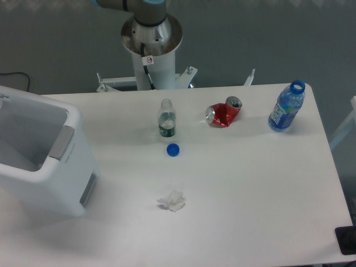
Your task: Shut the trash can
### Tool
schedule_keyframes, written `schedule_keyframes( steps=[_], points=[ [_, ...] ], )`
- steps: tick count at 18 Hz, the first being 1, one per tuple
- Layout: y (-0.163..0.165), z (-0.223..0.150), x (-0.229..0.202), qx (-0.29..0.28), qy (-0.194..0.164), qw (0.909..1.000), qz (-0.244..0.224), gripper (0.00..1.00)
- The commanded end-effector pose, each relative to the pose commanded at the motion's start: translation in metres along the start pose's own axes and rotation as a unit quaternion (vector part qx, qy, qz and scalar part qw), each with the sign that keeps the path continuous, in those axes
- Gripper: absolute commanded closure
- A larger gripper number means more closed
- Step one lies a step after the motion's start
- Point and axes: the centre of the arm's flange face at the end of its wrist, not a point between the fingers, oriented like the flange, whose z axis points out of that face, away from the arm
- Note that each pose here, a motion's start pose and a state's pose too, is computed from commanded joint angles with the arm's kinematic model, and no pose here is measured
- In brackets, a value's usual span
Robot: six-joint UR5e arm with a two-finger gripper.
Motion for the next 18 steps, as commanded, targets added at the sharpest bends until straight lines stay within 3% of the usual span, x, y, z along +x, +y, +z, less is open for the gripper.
schedule_keyframes(
  steps=[18],
  points=[
    [0.006,-0.001,-0.019,-0.014,-0.05,0.9986,-0.008,0.97]
  ],
)
